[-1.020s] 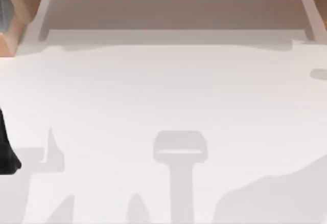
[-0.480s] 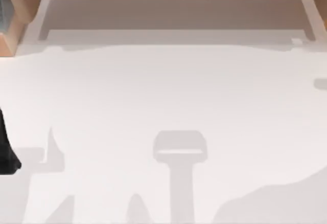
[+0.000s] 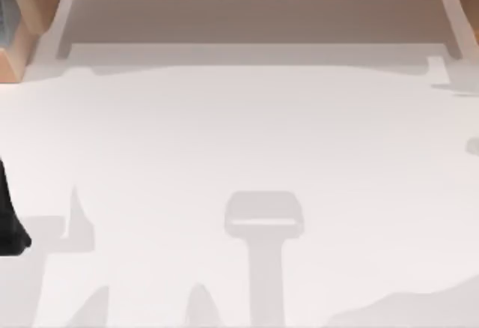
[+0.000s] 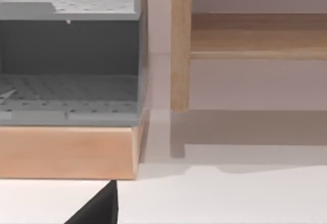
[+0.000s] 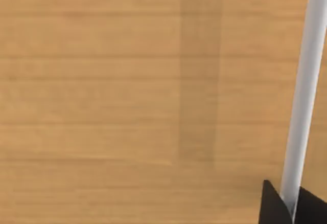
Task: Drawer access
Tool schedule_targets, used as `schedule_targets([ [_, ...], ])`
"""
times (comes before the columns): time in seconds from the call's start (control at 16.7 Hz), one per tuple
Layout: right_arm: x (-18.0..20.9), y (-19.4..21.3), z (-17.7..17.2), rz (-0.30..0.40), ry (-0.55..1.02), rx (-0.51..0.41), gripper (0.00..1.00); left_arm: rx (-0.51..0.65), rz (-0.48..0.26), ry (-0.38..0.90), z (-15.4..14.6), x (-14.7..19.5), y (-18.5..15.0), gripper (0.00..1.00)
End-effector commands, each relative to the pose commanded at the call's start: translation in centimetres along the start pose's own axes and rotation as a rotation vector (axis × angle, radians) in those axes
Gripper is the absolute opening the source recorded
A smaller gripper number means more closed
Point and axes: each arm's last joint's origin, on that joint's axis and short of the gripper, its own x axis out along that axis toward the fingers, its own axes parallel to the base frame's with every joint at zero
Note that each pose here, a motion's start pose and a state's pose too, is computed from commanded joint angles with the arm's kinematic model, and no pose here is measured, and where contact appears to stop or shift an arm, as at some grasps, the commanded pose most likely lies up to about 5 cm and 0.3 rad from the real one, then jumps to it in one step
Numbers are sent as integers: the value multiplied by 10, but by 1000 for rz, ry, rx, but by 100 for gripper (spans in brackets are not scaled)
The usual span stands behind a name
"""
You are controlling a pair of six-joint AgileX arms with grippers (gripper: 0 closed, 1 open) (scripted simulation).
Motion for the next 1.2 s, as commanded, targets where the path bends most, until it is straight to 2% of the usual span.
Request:
schedule_targets([
  [0.24,-7,0,1,-1,-7,-1,0,0,0,0,0,0,0,100],
  [0.66,-58,2,1,3,-3,3,0,0,0,0,0,0,0,100],
  [1.02,-61,2,2,2,-5,2,0,0,0,0,0,0,0,100],
  [1.2,-76,2,1,0,-8,-2,0,0,0,0,0,0,0,100],
])
